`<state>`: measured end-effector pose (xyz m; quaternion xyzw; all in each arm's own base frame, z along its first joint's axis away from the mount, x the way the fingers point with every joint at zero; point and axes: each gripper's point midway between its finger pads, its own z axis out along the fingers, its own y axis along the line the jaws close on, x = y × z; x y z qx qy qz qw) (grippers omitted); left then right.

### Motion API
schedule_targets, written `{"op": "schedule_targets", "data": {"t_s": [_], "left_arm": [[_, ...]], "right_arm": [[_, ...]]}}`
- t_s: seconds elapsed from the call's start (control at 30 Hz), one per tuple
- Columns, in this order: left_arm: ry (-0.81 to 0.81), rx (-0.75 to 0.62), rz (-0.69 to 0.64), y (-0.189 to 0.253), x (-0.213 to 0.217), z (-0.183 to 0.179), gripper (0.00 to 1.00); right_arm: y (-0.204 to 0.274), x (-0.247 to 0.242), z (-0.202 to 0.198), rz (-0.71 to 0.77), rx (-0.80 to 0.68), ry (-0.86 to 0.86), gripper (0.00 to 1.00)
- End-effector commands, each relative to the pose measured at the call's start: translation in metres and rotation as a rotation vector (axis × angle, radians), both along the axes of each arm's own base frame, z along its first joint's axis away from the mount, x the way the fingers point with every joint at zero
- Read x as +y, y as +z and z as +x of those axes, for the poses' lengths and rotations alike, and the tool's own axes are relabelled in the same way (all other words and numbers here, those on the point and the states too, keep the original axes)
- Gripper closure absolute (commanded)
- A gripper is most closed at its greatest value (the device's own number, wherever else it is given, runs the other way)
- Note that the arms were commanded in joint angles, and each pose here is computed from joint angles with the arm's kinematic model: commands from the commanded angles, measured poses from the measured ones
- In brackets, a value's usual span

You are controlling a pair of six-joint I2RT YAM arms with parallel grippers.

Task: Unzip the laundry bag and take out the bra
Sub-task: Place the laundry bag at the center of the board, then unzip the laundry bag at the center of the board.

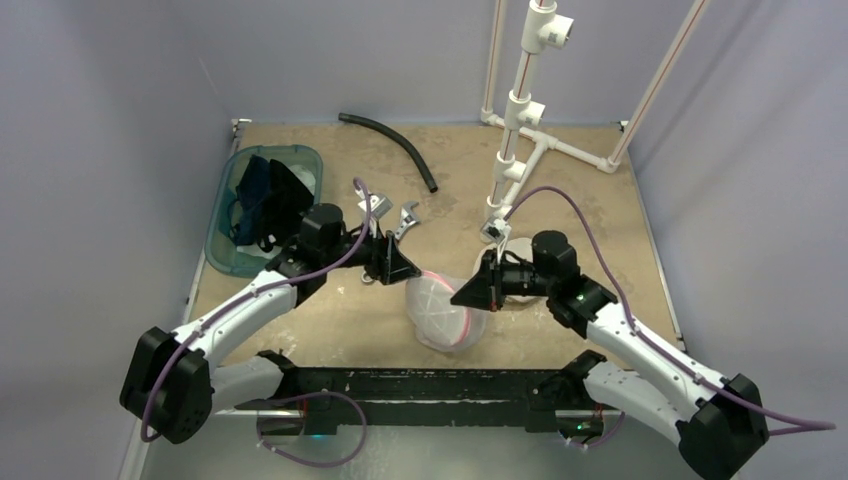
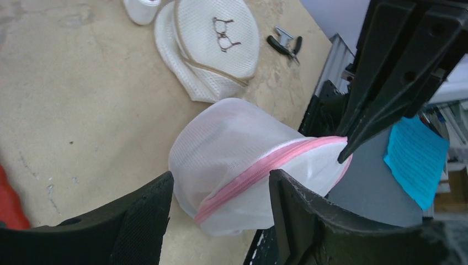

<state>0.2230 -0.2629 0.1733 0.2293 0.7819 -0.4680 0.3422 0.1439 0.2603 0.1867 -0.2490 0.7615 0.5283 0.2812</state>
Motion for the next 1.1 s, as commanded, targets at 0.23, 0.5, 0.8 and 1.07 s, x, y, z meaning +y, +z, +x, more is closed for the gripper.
{"op": "schedule_targets", "data": {"t_s": [0.23,0.5,0.8,1.07], "left_arm": [[-0.372,-0.127,-0.111,0.032,-0.026,-0.064,0.37],[-0.458,-0.109,-0.122,0.028,-0.037,-0.083,0.6],[-0.238,-0.109,-0.15,0.043,-0.039,-0.055,1.0],[0.23,-0.088,-0.309,0.076,-0.004,-0.017,1.0]], "right_arm": [[0.042,-0.001,-0.033,0.154,-0.094,0.157,1.0],[0.049,0.001,-0.038,0.185,-0.127,0.205,1.0],[0.054,0.002,-0.021,0.156,-0.106,0.106,0.61],[0.074,-0.014,0.031,0.051,-0.164,-0.222,0.16]]}}
